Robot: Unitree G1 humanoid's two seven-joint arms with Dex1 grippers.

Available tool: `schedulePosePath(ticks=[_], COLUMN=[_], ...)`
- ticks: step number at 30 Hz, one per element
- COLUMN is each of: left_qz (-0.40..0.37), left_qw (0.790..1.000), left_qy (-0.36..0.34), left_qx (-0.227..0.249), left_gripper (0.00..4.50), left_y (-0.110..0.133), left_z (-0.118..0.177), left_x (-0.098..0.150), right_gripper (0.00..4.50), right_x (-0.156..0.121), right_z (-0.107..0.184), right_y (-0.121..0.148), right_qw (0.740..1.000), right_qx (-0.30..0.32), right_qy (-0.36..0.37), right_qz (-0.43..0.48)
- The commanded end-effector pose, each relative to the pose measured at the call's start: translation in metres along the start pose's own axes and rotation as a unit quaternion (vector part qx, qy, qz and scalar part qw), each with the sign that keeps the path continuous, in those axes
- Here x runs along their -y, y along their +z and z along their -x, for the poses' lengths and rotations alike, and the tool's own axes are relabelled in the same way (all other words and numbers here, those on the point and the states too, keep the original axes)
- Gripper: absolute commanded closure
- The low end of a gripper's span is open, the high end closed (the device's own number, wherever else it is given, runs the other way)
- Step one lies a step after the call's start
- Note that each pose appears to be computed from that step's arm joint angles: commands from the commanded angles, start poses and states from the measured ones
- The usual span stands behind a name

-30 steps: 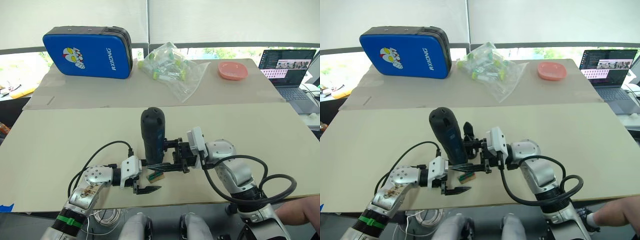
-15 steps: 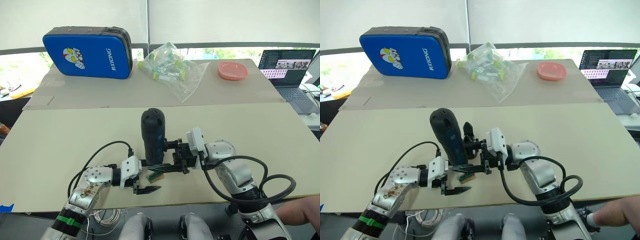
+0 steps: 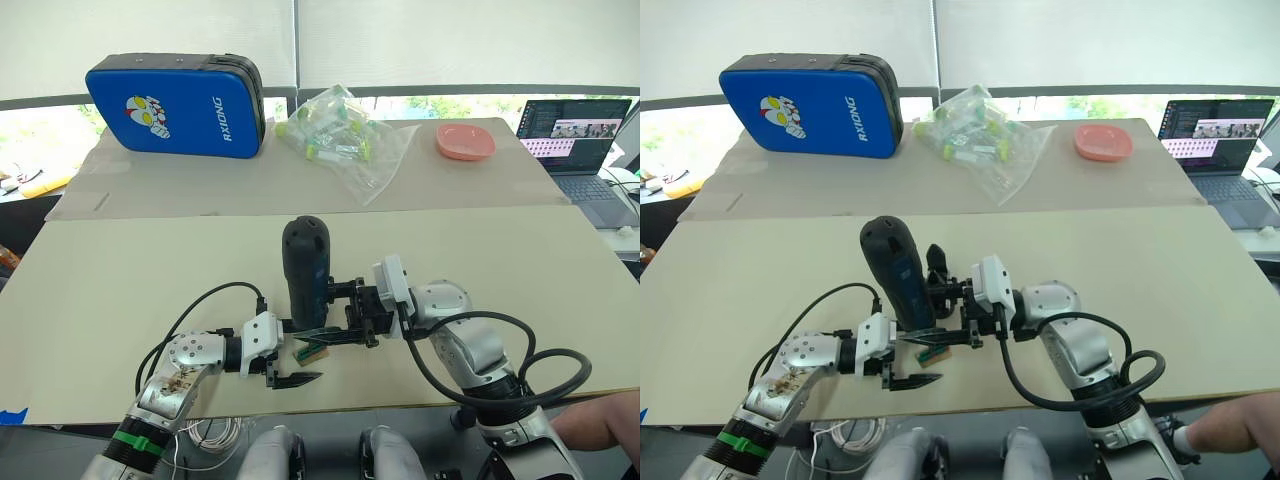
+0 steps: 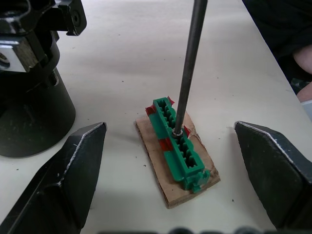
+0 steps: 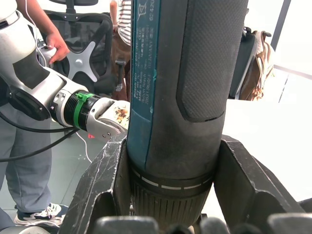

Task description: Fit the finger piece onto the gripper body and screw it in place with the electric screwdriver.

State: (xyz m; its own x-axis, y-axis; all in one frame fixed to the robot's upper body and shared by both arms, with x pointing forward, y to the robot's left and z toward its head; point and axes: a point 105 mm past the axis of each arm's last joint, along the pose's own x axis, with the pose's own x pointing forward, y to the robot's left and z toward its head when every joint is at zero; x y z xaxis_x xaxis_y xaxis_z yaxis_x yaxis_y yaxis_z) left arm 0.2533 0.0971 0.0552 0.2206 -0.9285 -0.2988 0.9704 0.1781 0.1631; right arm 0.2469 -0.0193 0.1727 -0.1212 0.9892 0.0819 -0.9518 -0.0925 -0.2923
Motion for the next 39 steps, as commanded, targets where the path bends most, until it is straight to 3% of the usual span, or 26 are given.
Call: schedulePosePath(ticks=[1,19,39], left_qz=[0.039,0.036,0.025], left_qw=[0.998,0.999,0.998], left_qy=[-0.008,0.016,0.032], left_qx=[-0.040,-0.026,0.050], left_gripper=[0.08,0.08,0.08], left_y=[-0.025,-0.017,0.023], left_z=[0.004,0.012,0.045], left_x=[0.009,0.004,-0.001], right_gripper=[2.53,2.53,2.53], right_x=[-0.001,0.000,0.002], right_z=[-0.002,0.000,0.006], right_y=[0.010,0.020,0.064], right_qw=[1.000,0.999,0.996], right_qx=[0.008,0.019,0.070], right_qy=[0.010,0.008,0.003], right_qz=[0.012,0.027,0.056])
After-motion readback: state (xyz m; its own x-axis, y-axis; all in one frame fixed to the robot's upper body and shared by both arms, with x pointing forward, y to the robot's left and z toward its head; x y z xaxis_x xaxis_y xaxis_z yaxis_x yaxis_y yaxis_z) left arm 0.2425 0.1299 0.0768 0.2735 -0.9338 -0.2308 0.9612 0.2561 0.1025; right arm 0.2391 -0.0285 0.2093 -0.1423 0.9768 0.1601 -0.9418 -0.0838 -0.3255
